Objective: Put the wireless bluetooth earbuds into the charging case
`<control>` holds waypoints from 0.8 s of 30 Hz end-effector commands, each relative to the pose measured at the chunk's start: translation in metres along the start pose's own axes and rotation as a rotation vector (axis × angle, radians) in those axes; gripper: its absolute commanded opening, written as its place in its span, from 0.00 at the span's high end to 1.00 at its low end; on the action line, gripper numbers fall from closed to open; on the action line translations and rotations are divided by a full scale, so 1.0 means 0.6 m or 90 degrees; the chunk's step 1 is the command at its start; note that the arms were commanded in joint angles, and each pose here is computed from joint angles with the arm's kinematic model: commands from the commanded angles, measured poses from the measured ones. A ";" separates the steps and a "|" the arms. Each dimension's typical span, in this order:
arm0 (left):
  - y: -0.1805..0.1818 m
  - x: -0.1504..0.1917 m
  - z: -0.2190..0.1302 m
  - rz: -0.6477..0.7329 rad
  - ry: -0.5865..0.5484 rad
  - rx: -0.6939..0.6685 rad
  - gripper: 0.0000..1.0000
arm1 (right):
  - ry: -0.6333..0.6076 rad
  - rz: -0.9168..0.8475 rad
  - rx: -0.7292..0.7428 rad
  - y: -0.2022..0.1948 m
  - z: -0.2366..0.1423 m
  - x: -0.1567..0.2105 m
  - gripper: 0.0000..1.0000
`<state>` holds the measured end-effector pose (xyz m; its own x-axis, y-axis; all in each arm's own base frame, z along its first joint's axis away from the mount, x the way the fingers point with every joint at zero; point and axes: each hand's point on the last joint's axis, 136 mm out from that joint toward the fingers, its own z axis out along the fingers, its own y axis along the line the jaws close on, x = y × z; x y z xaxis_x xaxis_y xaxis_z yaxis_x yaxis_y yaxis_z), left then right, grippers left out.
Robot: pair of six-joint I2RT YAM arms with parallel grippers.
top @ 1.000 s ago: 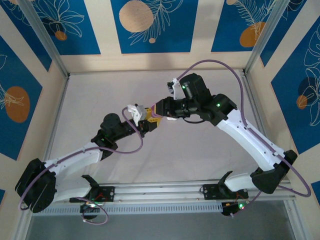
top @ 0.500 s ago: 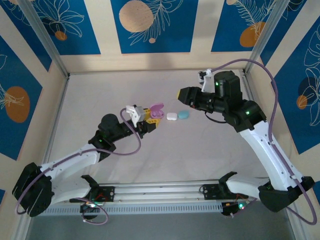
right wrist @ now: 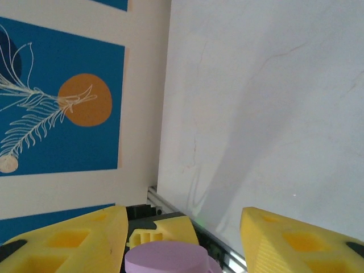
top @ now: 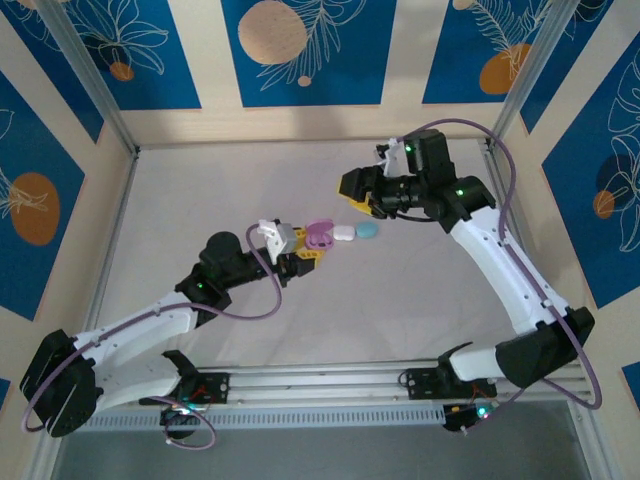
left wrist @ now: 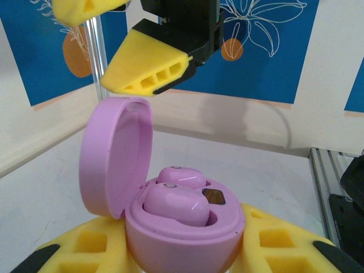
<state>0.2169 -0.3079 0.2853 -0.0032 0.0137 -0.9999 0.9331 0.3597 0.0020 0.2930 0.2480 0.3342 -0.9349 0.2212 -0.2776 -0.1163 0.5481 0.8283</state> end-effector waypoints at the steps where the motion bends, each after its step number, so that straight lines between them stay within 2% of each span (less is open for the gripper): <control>1: -0.005 -0.046 -0.002 0.029 -0.043 0.001 0.72 | 0.050 -0.018 -0.038 0.033 0.005 0.021 0.44; 8: 0.000 -0.067 0.001 0.023 -0.081 -0.007 0.72 | 0.132 -0.053 -0.016 0.023 0.034 0.073 0.44; 15: 0.010 -0.077 0.000 0.028 -0.095 -0.029 0.72 | 0.170 -0.070 -0.021 0.020 0.022 0.111 0.45; 24: 0.004 -0.100 0.003 0.026 -0.124 -0.013 0.72 | 0.180 -0.007 -0.155 0.041 0.000 0.123 0.44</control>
<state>0.2249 -0.3071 0.3126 0.0573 -0.0692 -0.9960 0.9163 0.3997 0.0249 0.2284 0.2742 0.3180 -0.9785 -0.0158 -0.2057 -0.1908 0.4485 0.8732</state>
